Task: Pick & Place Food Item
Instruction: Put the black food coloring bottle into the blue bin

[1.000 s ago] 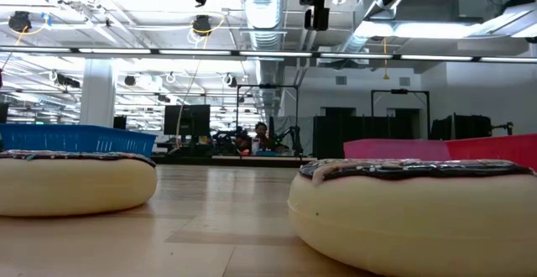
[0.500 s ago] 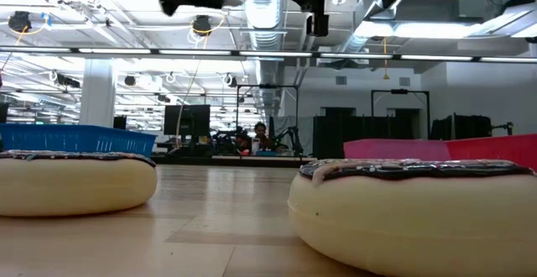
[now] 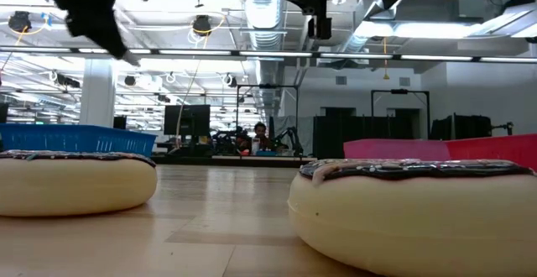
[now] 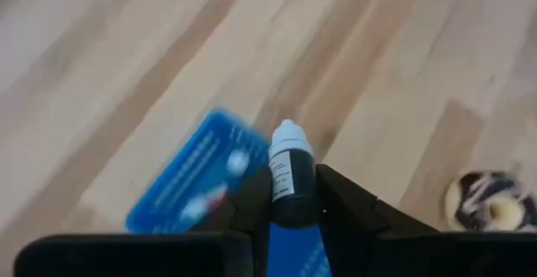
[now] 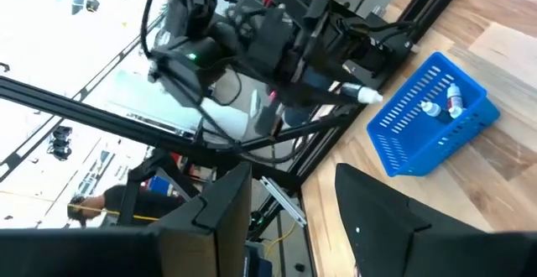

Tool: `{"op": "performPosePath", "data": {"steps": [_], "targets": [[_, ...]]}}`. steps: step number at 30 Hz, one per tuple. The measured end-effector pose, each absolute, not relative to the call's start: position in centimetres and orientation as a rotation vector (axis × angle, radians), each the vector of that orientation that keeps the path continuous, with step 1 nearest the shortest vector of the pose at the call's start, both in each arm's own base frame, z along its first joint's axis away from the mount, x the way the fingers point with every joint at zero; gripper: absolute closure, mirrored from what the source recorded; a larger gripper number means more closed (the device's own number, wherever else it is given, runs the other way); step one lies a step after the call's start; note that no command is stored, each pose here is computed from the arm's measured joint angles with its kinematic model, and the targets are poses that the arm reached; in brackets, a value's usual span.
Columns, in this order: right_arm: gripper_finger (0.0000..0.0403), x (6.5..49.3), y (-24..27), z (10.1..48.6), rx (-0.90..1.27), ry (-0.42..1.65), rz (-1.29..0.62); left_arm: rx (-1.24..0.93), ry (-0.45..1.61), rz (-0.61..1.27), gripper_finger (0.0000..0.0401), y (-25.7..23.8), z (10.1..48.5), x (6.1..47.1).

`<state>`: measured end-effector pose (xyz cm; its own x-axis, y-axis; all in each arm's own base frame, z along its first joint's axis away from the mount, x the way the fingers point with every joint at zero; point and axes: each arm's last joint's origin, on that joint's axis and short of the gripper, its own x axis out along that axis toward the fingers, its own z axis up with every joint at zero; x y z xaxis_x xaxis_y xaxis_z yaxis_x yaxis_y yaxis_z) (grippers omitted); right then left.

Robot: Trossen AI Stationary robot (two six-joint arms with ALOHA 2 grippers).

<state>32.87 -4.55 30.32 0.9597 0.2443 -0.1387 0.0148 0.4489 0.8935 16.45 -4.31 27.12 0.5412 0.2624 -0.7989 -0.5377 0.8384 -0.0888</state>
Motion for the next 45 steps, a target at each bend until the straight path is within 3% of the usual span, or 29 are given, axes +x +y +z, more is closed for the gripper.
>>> {"op": "performPosePath", "data": {"steps": [9,18,29,45], "targets": [[0.0237,32.8,-4.5,30.0,1.102,0.288,0.129,-0.630,0.979,0.607,0.0327,-4.5,23.5,15.7],[0.0237,32.8,-4.5,29.9,1.108,0.301,0.126,-0.773,0.934,0.601,0.0324,-4.7,21.1,16.1],[0.0237,32.8,-4.5,29.9,1.110,0.301,0.125,-0.814,0.900,0.596,0.0321,-4.6,18.6,16.0],[0.0237,32.7,-4.4,29.4,1.124,0.349,0.098,-0.772,0.843,0.645,0.0308,-4.4,18.6,16.0]]}}
